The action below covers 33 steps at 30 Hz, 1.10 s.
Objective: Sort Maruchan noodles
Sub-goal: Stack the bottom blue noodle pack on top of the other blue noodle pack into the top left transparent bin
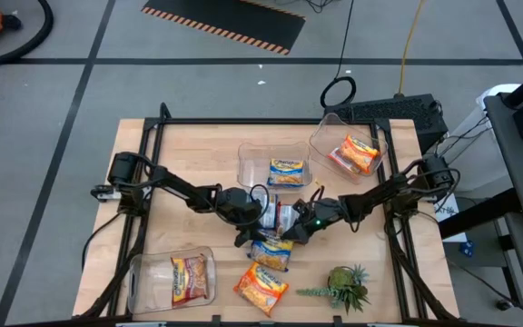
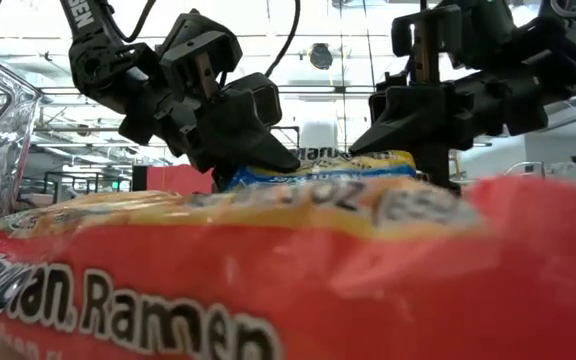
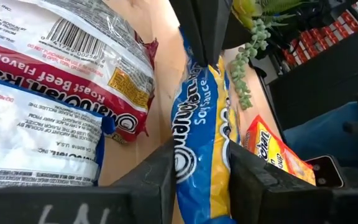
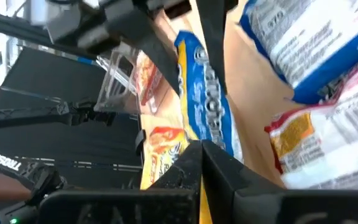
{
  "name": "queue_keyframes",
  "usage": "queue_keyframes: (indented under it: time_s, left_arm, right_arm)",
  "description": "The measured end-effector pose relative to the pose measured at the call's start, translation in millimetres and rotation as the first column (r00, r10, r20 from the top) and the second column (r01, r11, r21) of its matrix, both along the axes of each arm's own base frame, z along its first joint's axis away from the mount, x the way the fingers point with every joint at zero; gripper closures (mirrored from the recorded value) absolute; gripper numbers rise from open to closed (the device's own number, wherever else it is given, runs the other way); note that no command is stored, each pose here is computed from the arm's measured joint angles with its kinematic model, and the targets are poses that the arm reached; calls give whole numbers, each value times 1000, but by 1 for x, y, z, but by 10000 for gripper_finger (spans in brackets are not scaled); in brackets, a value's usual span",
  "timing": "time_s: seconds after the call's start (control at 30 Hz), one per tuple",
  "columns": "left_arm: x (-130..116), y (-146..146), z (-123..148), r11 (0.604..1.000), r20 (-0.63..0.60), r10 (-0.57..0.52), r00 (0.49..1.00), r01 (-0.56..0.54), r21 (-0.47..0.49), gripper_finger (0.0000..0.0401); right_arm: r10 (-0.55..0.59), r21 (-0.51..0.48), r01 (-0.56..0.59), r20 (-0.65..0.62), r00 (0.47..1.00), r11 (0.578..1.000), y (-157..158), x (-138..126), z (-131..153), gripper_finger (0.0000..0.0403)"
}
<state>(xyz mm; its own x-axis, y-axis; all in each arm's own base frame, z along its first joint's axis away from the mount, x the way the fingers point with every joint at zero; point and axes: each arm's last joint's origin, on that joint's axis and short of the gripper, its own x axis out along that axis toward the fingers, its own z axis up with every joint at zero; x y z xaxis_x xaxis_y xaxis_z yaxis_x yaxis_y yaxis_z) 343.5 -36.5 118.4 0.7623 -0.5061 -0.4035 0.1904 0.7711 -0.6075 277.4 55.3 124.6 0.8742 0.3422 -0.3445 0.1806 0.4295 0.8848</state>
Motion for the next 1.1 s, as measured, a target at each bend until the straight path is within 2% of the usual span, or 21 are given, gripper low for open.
queue_keyframes:
  time_s: [0.17, 0.4, 0.57, 0.8, 1.0, 1.1]
  left_arm:
    - [0, 0, 3, 1000, -1, 9, 1000, -9, -20, 291]
    - [-2, 1, 25, 1000, 83, 0, 997, 0, 2, 294]
    - [-3, 6, 29, 1000, 78, 7, 997, -9, 25, 318]
    - [-3, 12, 32, 999, 81, 33, 996, -33, -9, 322]
    - [-4, 21, 65, 996, 195, 82, 977, -78, -32, 322]
    - [-9, 32, 86, 988, 254, 155, 955, -155, -21, 322]
  right_arm:
    - [-24, 6, 24, 19, 1000, 1000, -7, 1, 6, 374]
    - [-65, 9, 65, 50, 997, 998, -19, -2, 21, 343]
    - [-88, -19, 90, 67, 994, 996, -29, -6, 33, 337]
    - [-115, -46, 119, 87, 990, 992, -39, -11, 46, 337]
    - [-135, -62, 139, 53, 989, 988, -46, -21, 56, 337]
    - [-180, -67, 187, 103, 978, 980, -50, -29, 72, 337]
